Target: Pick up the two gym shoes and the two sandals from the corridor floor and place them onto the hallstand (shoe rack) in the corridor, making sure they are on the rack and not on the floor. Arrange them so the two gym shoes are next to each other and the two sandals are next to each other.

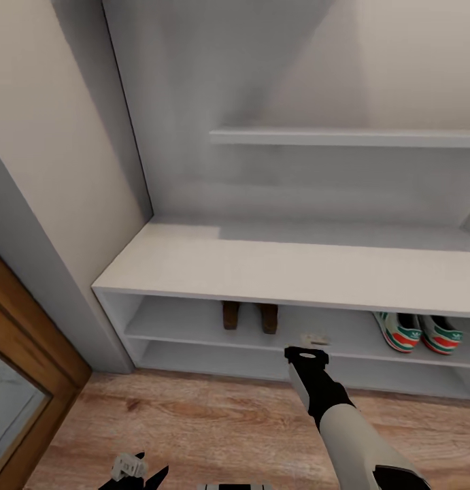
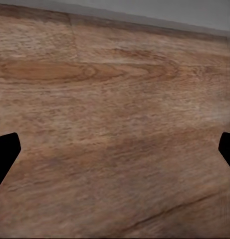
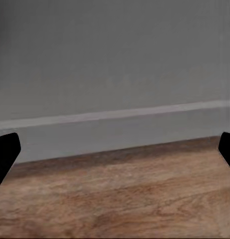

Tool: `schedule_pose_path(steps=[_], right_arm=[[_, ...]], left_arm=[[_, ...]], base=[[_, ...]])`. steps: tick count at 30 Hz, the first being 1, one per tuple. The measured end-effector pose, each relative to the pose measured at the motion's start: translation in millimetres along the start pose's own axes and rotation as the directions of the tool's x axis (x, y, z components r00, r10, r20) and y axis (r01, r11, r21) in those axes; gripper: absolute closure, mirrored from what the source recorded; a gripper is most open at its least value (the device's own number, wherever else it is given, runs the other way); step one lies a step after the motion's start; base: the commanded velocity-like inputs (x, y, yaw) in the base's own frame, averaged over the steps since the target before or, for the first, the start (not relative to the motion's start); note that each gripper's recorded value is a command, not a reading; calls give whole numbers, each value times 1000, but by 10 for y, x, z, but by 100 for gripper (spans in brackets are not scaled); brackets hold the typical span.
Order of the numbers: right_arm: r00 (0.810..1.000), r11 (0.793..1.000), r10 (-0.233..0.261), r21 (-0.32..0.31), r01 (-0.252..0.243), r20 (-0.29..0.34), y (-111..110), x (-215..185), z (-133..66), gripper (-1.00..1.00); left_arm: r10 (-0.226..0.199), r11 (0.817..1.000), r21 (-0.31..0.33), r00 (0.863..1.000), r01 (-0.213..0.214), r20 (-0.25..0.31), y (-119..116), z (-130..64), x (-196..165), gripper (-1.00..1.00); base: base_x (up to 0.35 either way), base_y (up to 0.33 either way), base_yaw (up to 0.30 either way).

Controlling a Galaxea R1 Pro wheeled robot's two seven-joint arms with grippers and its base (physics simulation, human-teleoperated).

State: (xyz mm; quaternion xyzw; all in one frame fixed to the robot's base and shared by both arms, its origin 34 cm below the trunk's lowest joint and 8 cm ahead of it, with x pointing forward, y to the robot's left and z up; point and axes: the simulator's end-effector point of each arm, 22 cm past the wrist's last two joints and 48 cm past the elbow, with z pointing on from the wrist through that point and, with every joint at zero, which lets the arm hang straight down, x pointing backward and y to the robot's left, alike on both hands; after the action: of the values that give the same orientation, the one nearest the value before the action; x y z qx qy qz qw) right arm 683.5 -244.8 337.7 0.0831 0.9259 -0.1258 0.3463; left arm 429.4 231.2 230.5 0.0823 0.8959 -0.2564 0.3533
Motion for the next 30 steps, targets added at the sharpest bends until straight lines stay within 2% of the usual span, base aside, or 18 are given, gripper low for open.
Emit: schedule_pose_path(steps=[24, 30], right_arm=[[1000, 1000, -6, 0, 6, -4, 2, 35, 3, -100], [1000, 1000, -14, -2, 14, -21, 18, 124, 12, -100]], left_arm=[[0, 1000, -3, 1000, 0, 1, 12, -4, -2, -100], [-1, 1000, -5, 1000, 1, 2, 16, -5, -2, -100]], base=[[-275, -167, 0], [-296, -127, 0]])
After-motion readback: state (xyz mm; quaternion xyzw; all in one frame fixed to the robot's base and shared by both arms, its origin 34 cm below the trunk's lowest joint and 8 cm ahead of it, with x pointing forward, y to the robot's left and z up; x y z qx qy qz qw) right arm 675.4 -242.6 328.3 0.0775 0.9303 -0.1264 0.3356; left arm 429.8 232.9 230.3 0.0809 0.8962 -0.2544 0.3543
